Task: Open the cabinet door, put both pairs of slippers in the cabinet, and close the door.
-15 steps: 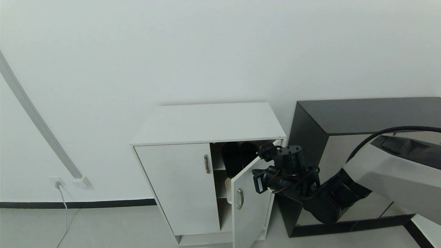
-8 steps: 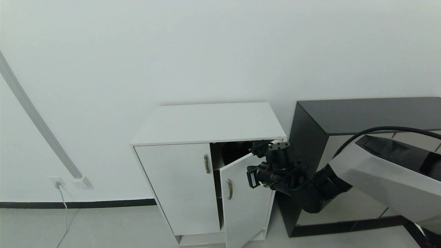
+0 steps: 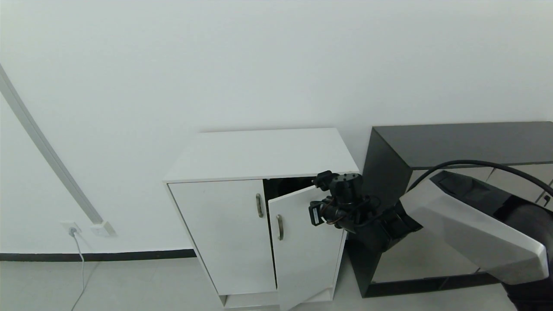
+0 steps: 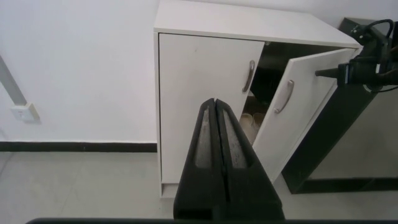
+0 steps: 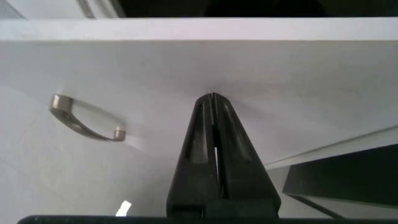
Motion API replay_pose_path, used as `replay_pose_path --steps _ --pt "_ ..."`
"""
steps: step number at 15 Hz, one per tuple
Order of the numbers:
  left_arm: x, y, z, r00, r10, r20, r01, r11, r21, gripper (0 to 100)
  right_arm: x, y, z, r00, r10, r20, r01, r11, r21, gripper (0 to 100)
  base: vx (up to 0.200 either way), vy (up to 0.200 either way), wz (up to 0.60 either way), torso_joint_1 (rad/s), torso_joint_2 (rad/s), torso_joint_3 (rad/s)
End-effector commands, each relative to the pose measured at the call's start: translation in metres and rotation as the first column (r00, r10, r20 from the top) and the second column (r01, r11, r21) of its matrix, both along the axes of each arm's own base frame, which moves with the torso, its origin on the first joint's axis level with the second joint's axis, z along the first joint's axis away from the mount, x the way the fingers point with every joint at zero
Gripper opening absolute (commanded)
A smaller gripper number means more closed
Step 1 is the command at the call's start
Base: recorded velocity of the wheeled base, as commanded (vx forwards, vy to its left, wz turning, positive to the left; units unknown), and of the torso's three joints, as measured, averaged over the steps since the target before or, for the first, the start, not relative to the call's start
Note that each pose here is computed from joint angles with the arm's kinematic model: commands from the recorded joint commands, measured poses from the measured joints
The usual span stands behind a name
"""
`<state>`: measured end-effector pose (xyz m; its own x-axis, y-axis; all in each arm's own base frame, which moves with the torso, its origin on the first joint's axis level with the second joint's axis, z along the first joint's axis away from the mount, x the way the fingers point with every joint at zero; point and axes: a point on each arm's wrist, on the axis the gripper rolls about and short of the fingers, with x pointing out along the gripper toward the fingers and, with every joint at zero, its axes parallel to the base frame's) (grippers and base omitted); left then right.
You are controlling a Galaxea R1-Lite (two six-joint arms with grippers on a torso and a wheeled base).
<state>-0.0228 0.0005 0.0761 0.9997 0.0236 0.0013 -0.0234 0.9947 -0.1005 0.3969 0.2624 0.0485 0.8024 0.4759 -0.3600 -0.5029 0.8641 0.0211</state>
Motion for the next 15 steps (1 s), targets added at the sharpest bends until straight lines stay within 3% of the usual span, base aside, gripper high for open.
replay_pose_path --steps 1,15 --pt "0.000 0.000 0.000 1.000 0.001 0.000 -0.001 1.000 -0.001 0 0.004 0.002 -0.005 1.000 -0.002 0.000 0.002 1.000 0.001 0 0.000 0.000 0.00 0.000 0.00 0.000" --pt "0.000 0.000 0.000 1.000 0.001 0.000 -0.001 1.000 -0.001 0 0.038 0.011 -0.004 0.999 -0.024 0.035 0.023 1.000 0.018 0 0.000 0.000 0.00 0.000 0.00 0.000"
